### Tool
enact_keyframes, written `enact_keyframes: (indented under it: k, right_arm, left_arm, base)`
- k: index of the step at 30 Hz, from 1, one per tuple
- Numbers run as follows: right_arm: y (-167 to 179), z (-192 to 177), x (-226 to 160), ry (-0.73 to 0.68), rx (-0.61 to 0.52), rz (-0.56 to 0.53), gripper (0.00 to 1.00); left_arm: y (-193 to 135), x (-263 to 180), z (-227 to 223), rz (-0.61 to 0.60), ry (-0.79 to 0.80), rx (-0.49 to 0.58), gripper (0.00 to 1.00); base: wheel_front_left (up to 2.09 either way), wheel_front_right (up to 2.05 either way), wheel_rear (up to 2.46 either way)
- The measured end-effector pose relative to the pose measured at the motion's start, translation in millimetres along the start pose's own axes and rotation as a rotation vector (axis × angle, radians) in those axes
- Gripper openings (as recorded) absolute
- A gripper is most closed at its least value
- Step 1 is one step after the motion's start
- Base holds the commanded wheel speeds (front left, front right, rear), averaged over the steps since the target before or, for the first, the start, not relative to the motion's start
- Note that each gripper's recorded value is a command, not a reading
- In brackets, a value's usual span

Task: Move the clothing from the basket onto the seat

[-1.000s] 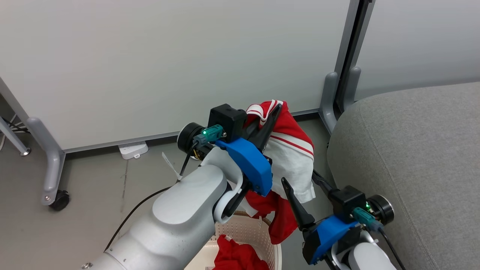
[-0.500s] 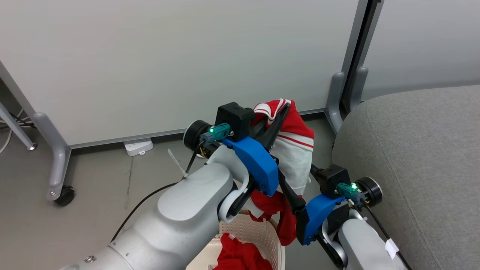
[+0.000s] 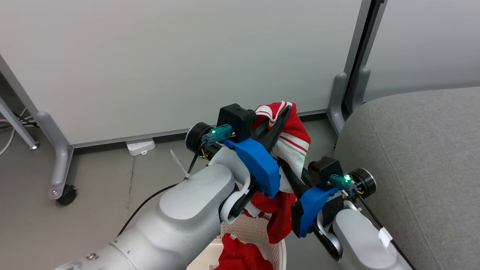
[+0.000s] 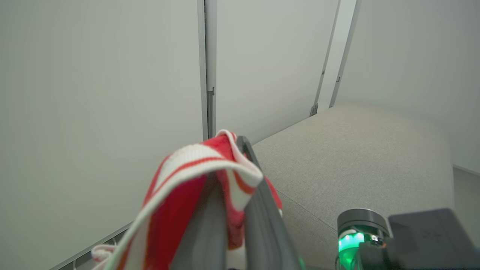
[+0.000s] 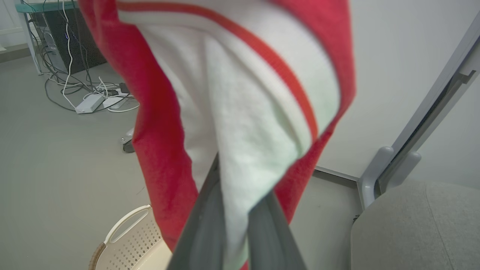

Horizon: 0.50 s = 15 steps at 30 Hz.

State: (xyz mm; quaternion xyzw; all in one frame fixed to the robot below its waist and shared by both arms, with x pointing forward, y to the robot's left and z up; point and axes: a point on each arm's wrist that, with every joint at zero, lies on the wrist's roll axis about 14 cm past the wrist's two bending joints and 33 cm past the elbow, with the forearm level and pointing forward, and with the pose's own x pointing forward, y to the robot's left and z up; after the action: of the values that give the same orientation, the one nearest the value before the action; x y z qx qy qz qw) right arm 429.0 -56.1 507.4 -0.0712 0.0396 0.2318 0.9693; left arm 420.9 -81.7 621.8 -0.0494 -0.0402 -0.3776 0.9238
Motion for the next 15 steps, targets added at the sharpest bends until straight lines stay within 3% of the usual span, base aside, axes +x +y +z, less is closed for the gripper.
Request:
enact_keyframes:
  k: [15]
  right_arm:
    - [-1.9,-3.2,-6.2,-0.003,0.007,-0.009,0.00]
  left_arm:
    - [-8.6,1.1,-3.7,-0.020,0.014,-0.002,0.00]
  base:
    - [0.00,0.00,0.00]
